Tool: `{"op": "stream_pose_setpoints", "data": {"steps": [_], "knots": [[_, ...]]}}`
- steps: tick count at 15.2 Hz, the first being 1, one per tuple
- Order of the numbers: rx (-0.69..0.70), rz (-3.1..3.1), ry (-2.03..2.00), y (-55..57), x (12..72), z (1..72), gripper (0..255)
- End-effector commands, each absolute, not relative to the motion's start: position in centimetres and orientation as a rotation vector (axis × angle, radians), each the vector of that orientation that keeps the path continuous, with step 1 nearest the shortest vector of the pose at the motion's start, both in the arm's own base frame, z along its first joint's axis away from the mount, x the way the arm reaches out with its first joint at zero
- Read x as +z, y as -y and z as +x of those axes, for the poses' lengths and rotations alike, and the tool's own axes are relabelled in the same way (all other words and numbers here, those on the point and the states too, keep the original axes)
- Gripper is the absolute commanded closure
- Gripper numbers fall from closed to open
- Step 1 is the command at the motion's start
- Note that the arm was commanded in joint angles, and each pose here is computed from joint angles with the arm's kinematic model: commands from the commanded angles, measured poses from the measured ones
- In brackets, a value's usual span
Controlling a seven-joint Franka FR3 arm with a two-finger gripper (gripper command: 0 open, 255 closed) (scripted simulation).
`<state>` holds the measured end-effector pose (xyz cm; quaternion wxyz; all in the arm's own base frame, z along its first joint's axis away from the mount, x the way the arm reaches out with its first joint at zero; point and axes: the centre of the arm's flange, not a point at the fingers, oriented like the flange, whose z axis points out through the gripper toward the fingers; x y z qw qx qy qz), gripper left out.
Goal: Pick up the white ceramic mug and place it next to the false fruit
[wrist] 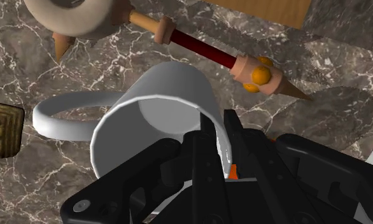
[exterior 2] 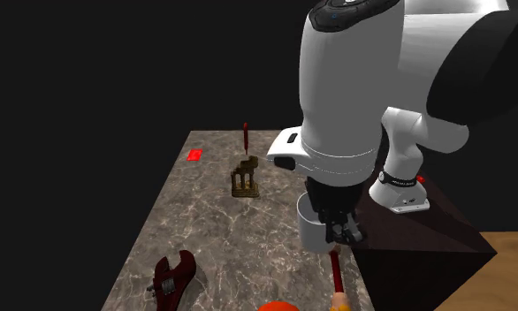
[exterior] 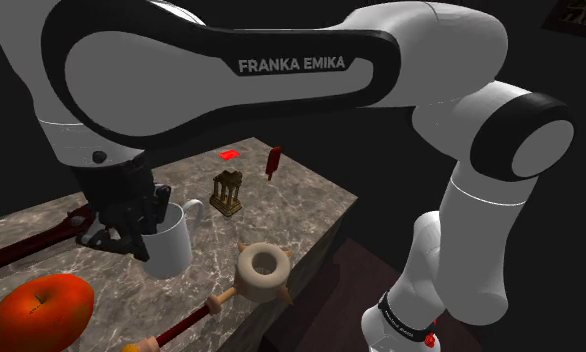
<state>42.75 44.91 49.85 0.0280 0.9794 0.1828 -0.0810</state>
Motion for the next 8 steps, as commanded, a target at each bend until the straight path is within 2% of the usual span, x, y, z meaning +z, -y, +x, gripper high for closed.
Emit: {"op": "stream_pose_setpoints", "data": {"steps": [1,8], "knots": [[-0.249,3.024,-0.564,-44.9,48.8,42.8,255],[-0.249,3.024,-0.564,-44.9,45.1,42.8,255]]}}
